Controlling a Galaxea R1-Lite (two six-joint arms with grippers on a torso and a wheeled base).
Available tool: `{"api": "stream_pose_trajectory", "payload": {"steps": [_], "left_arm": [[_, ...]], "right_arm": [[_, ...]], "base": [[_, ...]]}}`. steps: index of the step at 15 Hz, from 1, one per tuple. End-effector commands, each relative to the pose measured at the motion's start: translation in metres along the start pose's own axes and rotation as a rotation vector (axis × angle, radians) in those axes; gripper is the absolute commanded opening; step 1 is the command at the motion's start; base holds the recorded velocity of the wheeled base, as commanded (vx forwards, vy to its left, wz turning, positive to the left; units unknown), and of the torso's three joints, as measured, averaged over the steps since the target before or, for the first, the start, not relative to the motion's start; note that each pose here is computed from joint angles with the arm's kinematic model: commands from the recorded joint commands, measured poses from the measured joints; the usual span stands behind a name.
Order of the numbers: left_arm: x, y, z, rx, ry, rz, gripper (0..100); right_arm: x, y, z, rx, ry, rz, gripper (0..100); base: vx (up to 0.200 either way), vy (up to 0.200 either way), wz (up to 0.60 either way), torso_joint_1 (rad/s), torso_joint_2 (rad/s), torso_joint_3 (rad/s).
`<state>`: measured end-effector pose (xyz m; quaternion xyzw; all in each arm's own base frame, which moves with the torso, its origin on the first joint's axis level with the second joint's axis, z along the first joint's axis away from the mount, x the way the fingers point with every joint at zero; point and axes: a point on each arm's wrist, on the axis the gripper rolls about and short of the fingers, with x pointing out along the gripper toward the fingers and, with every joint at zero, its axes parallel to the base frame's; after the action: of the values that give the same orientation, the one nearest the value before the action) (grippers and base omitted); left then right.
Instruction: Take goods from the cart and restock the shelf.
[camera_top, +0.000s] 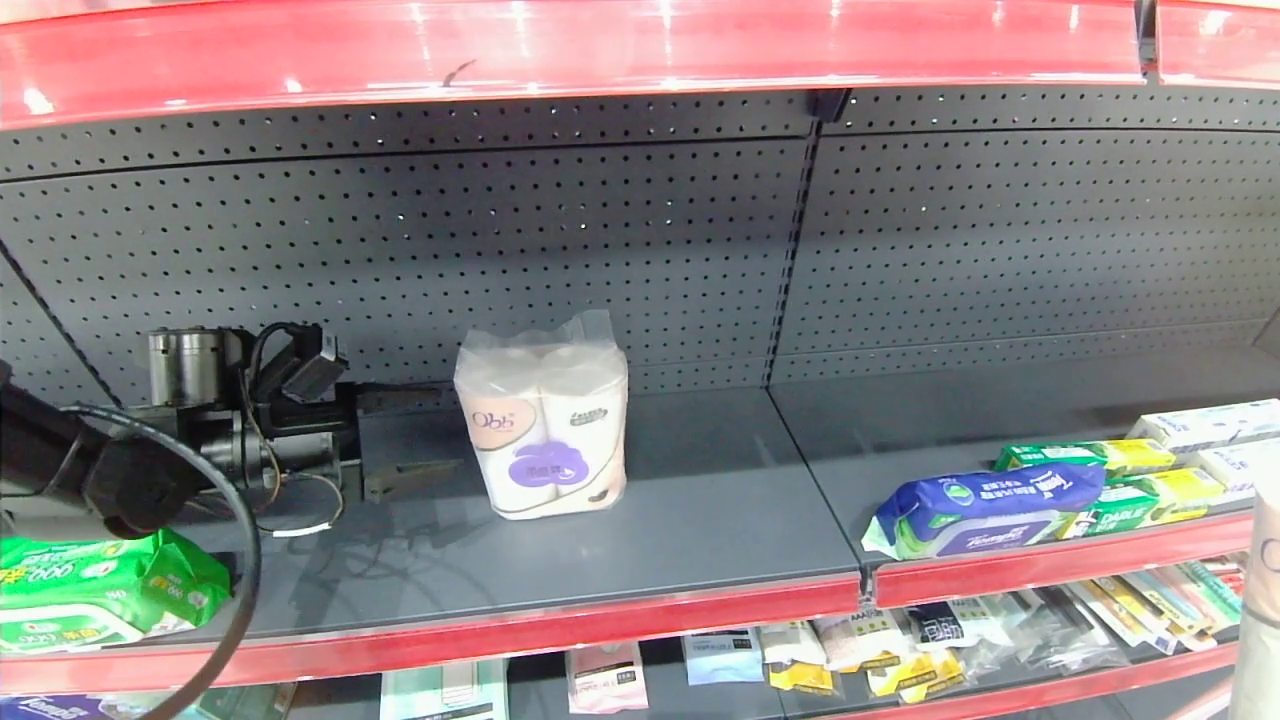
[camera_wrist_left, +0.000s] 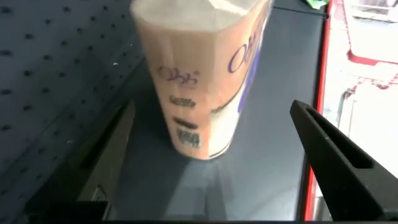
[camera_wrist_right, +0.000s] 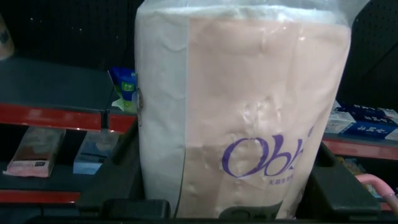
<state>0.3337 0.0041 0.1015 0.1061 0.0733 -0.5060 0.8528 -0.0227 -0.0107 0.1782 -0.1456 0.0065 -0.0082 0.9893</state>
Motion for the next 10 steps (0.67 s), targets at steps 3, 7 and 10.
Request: {"api": "stream_pose_trajectory", "payload": {"steps": [3, 7, 10], "left_arm": [[0.016, 0.011, -0.006, 0.006, -0.002, -0.021, 100], [0.041, 0.012, -0.004, 0.028, -0.011, -0.075, 100], [0.053, 0.019, 0.0, 0.055, -0.025, -0.086, 100]], "right_arm": [[0.0, 0.0, 0.0, -0.002, 0.004, -0.002, 0], [0.001, 0.001, -0.002, -0.004, 0.012, -0.005, 0], [0.001, 0.001, -0.002, -0.004, 0.014, -0.004, 0]], "base": [[0.0, 0.0, 0.0, 0.0, 0.0, 0.0], [0.0, 0.0, 0.0, 0.0, 0.0, 0.0], [0.0, 0.0, 0.0, 0.0, 0.0, 0.0]]}}
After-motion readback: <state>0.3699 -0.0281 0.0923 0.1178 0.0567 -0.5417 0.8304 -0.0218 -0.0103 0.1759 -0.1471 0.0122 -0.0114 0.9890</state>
